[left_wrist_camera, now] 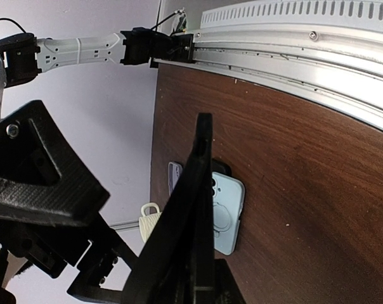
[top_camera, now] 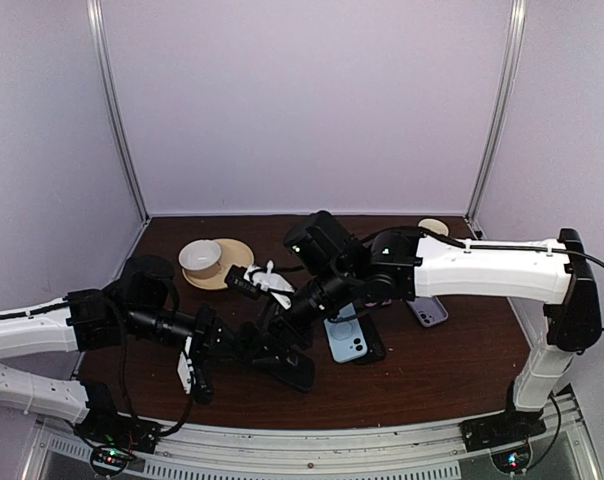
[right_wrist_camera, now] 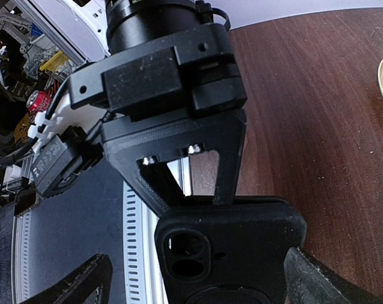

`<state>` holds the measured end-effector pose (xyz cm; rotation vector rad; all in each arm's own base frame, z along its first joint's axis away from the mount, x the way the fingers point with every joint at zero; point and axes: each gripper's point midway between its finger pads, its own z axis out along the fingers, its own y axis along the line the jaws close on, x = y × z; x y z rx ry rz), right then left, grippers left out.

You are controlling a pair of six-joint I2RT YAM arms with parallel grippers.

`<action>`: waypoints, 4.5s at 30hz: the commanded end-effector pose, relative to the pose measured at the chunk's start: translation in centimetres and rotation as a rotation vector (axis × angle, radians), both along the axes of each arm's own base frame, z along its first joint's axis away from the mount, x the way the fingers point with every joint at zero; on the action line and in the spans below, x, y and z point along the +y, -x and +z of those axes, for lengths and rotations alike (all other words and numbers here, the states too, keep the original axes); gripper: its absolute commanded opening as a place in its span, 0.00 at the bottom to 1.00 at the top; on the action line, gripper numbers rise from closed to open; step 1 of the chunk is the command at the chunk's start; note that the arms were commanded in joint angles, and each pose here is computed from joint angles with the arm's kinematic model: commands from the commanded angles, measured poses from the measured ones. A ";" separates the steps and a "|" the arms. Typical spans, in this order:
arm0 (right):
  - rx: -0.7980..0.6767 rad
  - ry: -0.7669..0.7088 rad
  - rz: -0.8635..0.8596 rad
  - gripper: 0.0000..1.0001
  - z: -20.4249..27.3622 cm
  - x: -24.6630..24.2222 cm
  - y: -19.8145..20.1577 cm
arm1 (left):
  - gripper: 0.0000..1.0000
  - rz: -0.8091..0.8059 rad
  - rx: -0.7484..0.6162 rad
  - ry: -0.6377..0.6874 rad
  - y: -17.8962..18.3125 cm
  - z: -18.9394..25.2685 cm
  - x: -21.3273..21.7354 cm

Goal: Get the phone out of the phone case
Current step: Pick up the phone case from the phone, then remove the phone case from the phone, then place the phone case at the center of the board.

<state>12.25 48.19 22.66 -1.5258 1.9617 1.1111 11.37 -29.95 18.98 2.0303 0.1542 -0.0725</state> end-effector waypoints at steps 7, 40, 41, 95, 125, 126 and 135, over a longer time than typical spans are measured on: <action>-0.037 -0.011 0.004 0.99 -0.1 1.7 -0.9 | 0.00 -0.010 -0.039 0.089 -0.1 2.3 -0.7; -0.046 -0.011 -0.019 0.87 -1.0 2.7 -1.9 | 0.00 -0.029 -0.030 0.093 0.3 2.3 -0.6; -0.045 -0.010 -0.019 0.85 -1.1 2.7 -1.9 | 0.00 -0.029 -0.029 0.092 0.3 2.3 -0.6; -0.065 0.084 -0.236 0.75 -2.6 -3.0 -7.0 | 0.00 0.049 -0.066 0.083 -1.3 1.8 -0.6; -0.144 0.560 -0.772 0.75 -7.7 -21.0 -13.9 | 0.00 0.099 -0.067 0.061 -2.3 1.4 -0.6; -0.137 0.595 -0.801 0.75 -8.2 -22.1 -13.6 | 0.00 0.099 -0.065 0.060 -2.3 1.4 -0.7; -0.090 0.843 -0.937 0.76 -12.8 -30.2 -12.4 | 0.00 0.094 -0.055 0.059 -2.1 1.3 -0.7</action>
